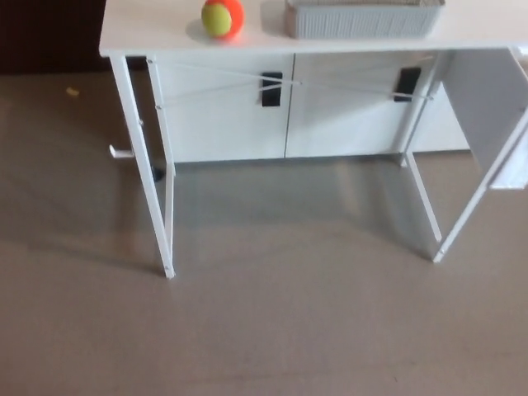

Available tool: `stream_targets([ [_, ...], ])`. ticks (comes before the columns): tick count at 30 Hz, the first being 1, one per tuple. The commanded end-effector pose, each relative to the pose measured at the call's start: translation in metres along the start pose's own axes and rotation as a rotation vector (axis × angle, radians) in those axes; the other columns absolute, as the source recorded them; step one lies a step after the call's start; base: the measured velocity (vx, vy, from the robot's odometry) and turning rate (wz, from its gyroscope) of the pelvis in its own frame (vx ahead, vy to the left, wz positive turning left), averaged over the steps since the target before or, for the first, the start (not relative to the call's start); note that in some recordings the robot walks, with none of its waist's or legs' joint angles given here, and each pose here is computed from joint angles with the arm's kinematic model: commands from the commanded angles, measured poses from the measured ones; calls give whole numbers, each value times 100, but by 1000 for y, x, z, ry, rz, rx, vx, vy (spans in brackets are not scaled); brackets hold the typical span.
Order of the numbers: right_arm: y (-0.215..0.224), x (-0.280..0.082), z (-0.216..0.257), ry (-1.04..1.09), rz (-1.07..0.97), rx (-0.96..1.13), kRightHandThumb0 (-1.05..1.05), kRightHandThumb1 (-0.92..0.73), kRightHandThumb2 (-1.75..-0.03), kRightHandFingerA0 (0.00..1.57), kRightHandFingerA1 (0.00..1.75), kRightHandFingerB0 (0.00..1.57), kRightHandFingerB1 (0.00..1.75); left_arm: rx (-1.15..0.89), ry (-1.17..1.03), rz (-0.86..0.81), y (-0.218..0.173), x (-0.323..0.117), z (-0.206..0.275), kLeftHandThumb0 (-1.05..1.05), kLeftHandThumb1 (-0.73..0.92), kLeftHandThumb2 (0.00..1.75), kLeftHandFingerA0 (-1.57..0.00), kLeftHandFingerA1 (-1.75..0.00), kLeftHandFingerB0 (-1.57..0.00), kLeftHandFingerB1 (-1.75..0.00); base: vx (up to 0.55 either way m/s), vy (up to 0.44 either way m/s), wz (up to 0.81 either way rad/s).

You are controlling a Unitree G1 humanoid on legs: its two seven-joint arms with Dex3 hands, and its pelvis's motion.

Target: The robot walk towards a table in front and uses its left hand to pickup a tennis ball on the left side and put it in a container on the right hand side

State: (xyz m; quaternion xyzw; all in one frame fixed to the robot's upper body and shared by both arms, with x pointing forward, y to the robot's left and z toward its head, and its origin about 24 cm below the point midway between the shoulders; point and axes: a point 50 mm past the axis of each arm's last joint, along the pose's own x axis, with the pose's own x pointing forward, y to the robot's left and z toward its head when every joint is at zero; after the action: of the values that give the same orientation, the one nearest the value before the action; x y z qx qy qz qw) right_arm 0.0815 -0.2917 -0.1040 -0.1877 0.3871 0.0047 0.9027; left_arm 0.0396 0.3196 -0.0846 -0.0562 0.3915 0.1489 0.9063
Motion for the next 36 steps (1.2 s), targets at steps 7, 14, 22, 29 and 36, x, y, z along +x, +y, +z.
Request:
stream_targets([
  [7, -5, -2, 1, -14, -10, -11, -49, -43, -78, 68, 62, 36, 51, 12, -5, 8, 0, 1, 3, 3, 44, 88, -42, -60, -21, -51, 335, -109, 3],
  [14, -4, -1, 2, -10, -5, -8, -48, -44, -79, 64, 62, 35, 52, 14, -3, 12, 1, 2, 3, 3, 43, 87, -43, -61, -22, -51, 206, -38, -7],
  [22, -3, 0, 1, -8, 2, -16, -49, -45, -80, 65, 63, 35, 52, 24, 5, 14, 1, 3, 4, 3, 44, 87, -43, -61, -21, -51, 222, 201, -11],
  [29, -1, -2, 1, -3, 1, -12, -47, -45, -80, 65, 63, 36, 52, 32, 4, 7, 1, 1, 3, 4, 44, 88, -44, -61, -21, -51, 145, 19, 7],
  [36, 0, 0, -2, 10, 0, -3, -43, -56, -57, 71, 49, 40, 39, 33, -2, 9, 2, 0, 5, 4, 44, 88, -42, -61, -20, -50, 158, -137, 2],
])
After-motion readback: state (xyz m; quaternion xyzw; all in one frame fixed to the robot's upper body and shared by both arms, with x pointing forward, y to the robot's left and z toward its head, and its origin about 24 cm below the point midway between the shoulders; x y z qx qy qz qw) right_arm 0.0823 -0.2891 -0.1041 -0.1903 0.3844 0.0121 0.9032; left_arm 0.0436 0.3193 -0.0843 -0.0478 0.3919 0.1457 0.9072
